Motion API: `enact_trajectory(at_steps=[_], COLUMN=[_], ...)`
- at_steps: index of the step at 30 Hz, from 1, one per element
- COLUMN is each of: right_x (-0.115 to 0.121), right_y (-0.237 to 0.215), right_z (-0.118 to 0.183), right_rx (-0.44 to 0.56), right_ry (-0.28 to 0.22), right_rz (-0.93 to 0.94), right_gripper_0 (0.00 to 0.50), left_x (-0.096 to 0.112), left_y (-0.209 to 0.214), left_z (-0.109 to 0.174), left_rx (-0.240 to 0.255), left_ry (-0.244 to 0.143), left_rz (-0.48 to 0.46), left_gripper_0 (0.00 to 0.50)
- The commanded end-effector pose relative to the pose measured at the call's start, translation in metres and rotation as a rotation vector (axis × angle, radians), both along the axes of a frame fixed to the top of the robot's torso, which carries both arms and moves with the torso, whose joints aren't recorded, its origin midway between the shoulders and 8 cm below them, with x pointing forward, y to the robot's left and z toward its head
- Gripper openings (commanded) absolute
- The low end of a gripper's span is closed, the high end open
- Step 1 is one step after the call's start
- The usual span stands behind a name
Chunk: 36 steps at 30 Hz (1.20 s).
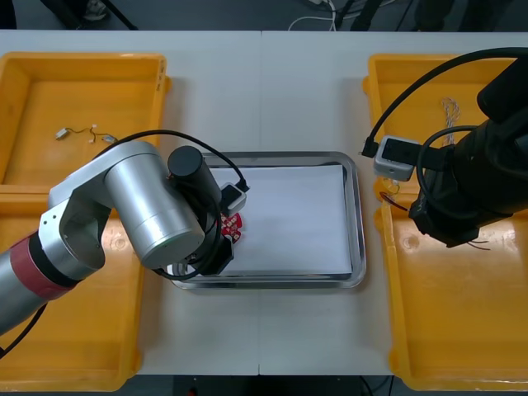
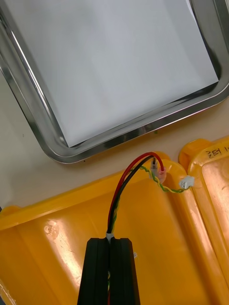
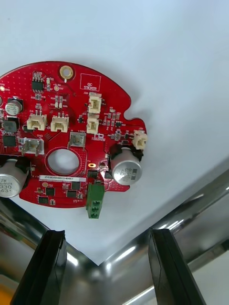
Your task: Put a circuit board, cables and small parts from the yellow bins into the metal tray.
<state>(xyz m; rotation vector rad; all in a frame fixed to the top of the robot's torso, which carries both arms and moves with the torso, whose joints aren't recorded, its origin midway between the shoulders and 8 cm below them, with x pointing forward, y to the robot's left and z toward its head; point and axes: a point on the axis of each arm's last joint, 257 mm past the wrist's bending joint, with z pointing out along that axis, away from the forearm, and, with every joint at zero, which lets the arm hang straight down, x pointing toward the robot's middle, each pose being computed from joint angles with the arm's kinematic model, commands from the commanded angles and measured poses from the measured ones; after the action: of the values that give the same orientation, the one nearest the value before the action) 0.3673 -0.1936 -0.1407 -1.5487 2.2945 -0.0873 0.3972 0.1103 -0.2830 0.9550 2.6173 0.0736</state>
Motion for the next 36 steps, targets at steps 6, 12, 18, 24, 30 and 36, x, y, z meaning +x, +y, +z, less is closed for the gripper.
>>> enact_trajectory(at_steps=[6, 12, 18, 24, 30, 36], right_x=[0.000, -0.003, -0.007, -0.005, -0.001, 0.009], right_y=[0.045, 0.071, 0.100, 0.122, 0.137, 0.149], right_z=[0.003, -0.009, -0.022, -0.037, -0.053, -0.070], right_rx=[-0.045, -0.063, -0.084, -0.108, -0.131, -0.160], right_ry=[-0.057, -0.065, -0.085, -0.091, -0.136, -0.192], right_rz=[0.153, 0.212, 0.268, 0.302, 0.332, 0.340], right_gripper_0=[0.000, 0.000, 0.000, 0.000, 0.000, 0.000], left_x=[0.001, 0.003, 0.015, 0.027, 0.044, 0.058], left_y=[0.017, 0.037, 0.052, 0.078, 0.118, 0.156], left_z=[0.066, 0.101, 0.135, 0.160, 0.173, 0.186], left_rx=[-0.036, -0.066, -0.133, -0.157, -0.128, -0.106], left_ry=[-0.030, -0.041, -0.088, -0.130, -0.146, -0.160], left_rz=[0.108, 0.144, 0.169, 0.212, 0.236, 0.247], left_gripper_0=[0.500, 0.500, 0.500, 0.500, 0.500, 0.500])
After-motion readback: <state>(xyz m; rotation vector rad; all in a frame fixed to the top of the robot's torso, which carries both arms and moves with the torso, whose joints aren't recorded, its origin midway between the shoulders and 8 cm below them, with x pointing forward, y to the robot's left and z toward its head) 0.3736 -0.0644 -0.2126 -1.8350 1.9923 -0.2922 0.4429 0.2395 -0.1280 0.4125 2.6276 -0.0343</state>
